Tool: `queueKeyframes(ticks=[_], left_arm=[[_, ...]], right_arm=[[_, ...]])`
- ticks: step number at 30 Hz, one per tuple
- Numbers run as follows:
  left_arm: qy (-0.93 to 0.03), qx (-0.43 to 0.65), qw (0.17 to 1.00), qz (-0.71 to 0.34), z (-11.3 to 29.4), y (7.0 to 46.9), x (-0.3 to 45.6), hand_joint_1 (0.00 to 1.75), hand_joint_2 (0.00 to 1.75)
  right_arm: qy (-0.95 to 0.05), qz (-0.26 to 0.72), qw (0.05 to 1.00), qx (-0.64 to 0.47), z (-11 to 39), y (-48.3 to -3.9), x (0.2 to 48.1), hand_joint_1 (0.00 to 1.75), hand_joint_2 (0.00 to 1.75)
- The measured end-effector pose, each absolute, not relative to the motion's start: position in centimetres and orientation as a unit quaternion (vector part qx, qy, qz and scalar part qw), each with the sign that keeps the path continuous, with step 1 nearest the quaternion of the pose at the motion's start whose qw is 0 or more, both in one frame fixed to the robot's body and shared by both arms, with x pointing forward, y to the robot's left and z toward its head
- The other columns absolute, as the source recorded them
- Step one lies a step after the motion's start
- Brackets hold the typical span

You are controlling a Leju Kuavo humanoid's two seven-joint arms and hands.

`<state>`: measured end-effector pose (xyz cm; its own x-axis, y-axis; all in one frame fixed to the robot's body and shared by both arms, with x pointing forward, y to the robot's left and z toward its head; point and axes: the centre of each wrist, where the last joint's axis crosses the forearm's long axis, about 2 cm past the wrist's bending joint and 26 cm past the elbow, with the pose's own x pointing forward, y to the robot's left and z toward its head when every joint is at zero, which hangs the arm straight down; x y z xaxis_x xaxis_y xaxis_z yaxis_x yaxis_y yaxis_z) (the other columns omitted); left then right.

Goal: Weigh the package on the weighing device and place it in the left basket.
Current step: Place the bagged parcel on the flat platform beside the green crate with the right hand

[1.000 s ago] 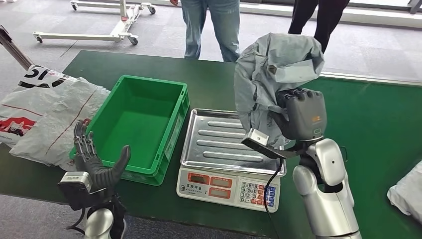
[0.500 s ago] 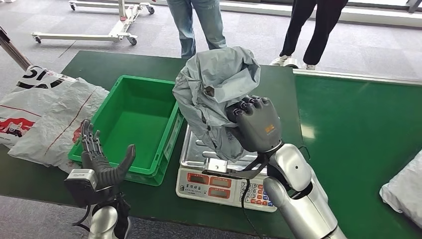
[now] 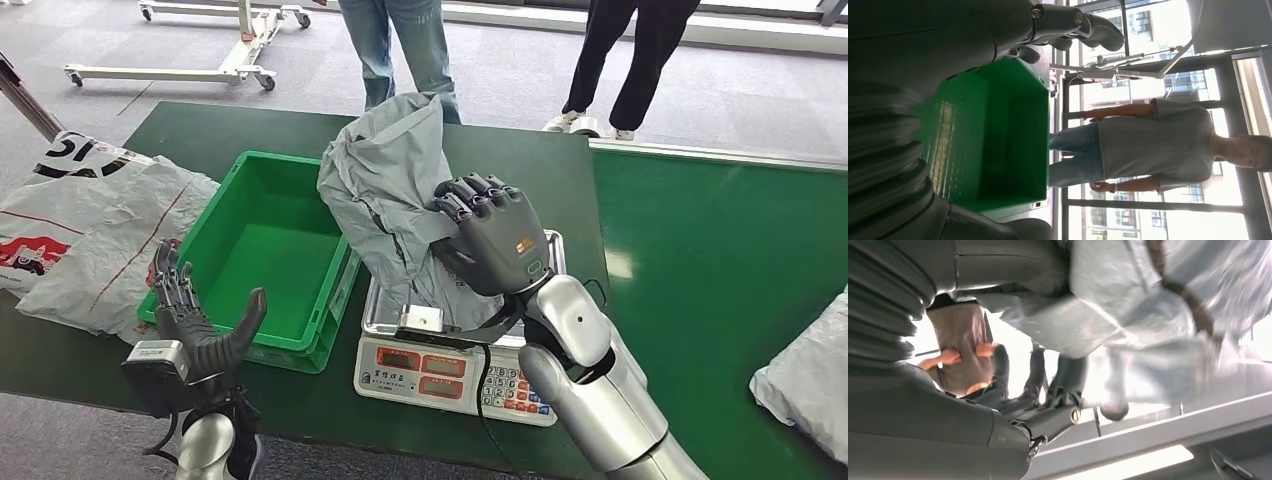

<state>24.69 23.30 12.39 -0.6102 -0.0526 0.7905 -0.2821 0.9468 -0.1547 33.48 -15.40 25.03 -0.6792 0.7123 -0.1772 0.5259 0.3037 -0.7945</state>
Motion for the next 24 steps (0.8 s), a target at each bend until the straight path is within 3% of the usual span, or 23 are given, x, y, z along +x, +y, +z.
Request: queueKeyframes(ticks=[22,24], left_arm=[[-0.887,0.109,0.424,0.144,12.7,23.6,24.2,0.0,1.75],[-0.888,0.114,0.424,0.134,12.7,23.6,24.2,0.0,1.75]], right_arm=[[-0.801,0.458,0.151,-0.355,24.3,-15.6,35.1,0.0,0.0],[-0.807,0.446,0.15,-0.357,24.3,-15.7,35.0,0.0,0.87]])
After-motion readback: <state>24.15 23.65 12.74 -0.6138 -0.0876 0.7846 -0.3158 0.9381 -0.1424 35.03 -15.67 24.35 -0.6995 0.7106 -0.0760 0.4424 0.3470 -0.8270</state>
